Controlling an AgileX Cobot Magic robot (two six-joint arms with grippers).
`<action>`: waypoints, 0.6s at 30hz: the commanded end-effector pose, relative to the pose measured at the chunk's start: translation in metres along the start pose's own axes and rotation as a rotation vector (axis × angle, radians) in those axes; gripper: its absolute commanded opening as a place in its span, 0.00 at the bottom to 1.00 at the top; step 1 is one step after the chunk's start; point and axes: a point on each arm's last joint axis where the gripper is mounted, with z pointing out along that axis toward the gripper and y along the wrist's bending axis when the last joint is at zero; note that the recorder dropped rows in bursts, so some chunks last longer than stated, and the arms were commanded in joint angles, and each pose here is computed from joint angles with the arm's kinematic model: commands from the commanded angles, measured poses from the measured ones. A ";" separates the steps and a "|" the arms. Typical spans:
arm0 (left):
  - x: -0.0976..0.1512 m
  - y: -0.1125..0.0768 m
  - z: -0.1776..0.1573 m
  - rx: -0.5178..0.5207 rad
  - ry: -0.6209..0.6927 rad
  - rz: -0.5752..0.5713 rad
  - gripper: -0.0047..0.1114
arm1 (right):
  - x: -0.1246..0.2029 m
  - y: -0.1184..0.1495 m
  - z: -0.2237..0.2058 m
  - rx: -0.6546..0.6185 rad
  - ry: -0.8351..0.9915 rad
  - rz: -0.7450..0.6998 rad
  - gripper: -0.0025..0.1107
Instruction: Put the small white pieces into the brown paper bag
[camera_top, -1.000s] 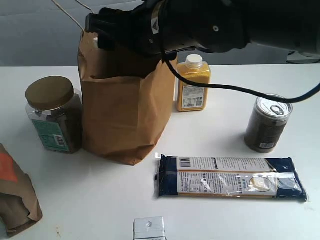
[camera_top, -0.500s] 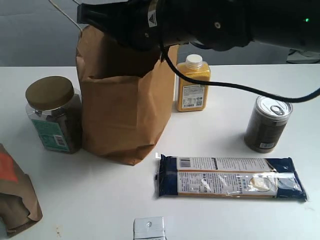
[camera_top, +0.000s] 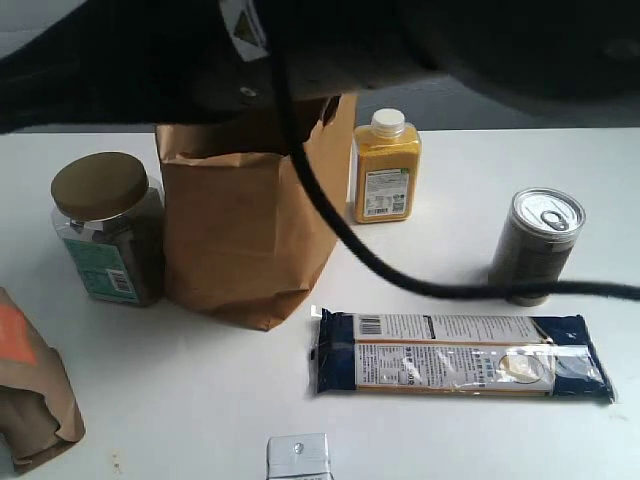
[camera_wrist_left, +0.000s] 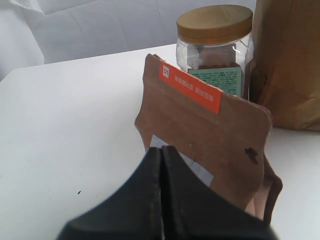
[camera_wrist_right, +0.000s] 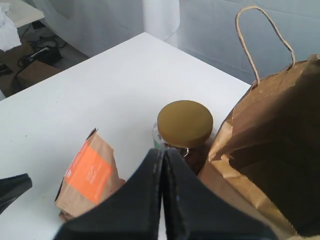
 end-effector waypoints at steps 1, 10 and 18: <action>0.000 0.000 0.000 0.005 -0.009 -0.009 0.04 | 0.014 0.002 -0.027 0.003 0.006 -0.006 0.02; 0.000 0.000 0.000 0.005 -0.009 -0.009 0.04 | 0.058 -0.024 -0.079 0.030 0.005 0.062 0.02; 0.000 0.000 0.000 0.005 -0.009 -0.009 0.04 | 0.105 -0.062 -0.130 0.090 -0.057 0.211 0.02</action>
